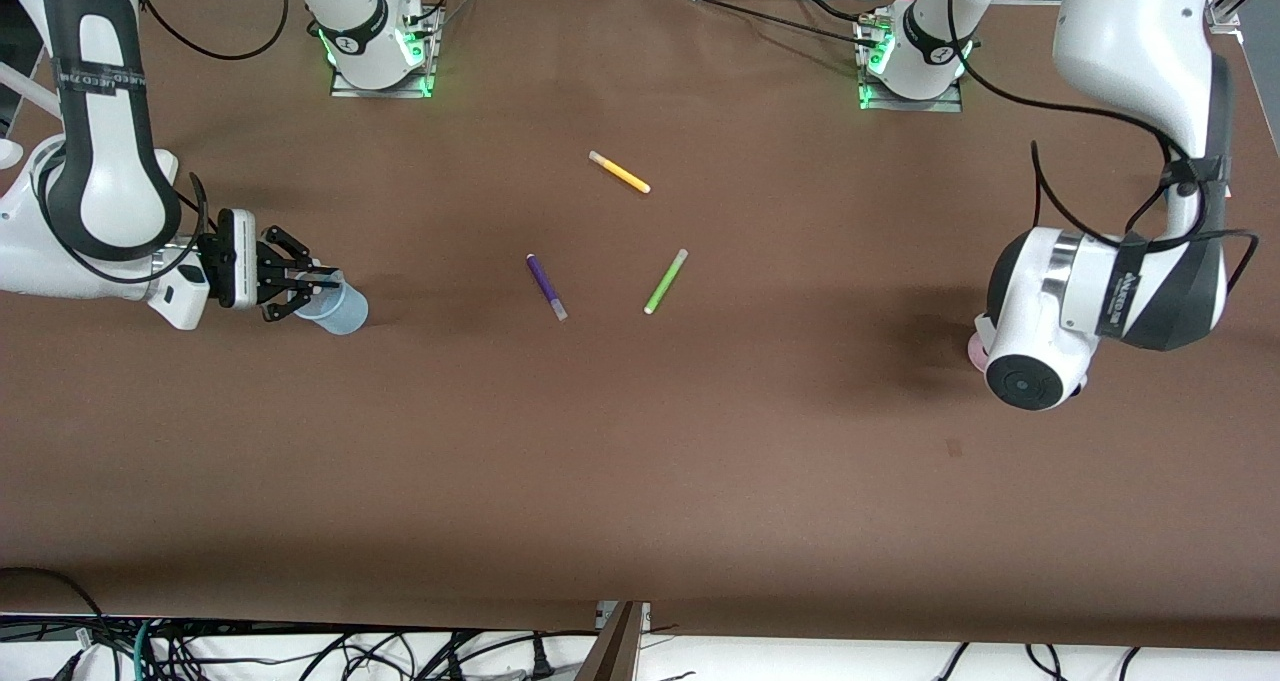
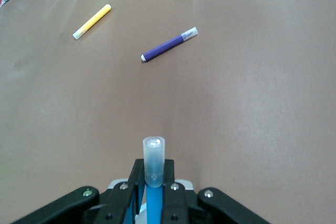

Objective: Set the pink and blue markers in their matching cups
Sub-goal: 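Release the blue marker into the blue cup with the right gripper, then release the pink marker into the pink cup while the right gripper withdraws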

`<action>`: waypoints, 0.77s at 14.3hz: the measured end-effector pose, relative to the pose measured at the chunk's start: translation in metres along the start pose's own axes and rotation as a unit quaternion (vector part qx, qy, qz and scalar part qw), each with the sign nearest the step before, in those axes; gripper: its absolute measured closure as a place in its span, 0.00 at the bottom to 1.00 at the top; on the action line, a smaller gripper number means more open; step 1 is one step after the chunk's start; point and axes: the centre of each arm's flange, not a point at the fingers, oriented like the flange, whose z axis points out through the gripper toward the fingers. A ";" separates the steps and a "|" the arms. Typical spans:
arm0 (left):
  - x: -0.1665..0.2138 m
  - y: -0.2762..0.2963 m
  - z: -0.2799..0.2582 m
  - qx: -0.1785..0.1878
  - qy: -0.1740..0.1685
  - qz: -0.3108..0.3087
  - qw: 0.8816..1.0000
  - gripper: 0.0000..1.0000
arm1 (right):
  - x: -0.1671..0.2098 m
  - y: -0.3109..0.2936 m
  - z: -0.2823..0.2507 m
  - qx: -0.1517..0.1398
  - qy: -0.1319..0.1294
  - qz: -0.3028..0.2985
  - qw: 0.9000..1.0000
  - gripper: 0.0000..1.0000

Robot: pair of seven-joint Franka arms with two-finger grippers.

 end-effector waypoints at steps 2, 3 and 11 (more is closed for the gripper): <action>0.018 0.005 0.009 0.009 -0.005 0.008 1.000 0.82 | -0.002 0.000 -0.004 0.000 0.006 0.019 1.000 0.60; 0.024 0.007 0.010 0.013 -0.002 0.011 1.000 0.82 | 0.001 0.001 -0.010 -0.001 0.007 0.040 0.999 0.48; 0.025 0.005 -0.007 0.019 0.030 0.005 0.999 0.26 | 0.100 0.022 -0.115 -0.061 -0.113 0.388 0.912 0.00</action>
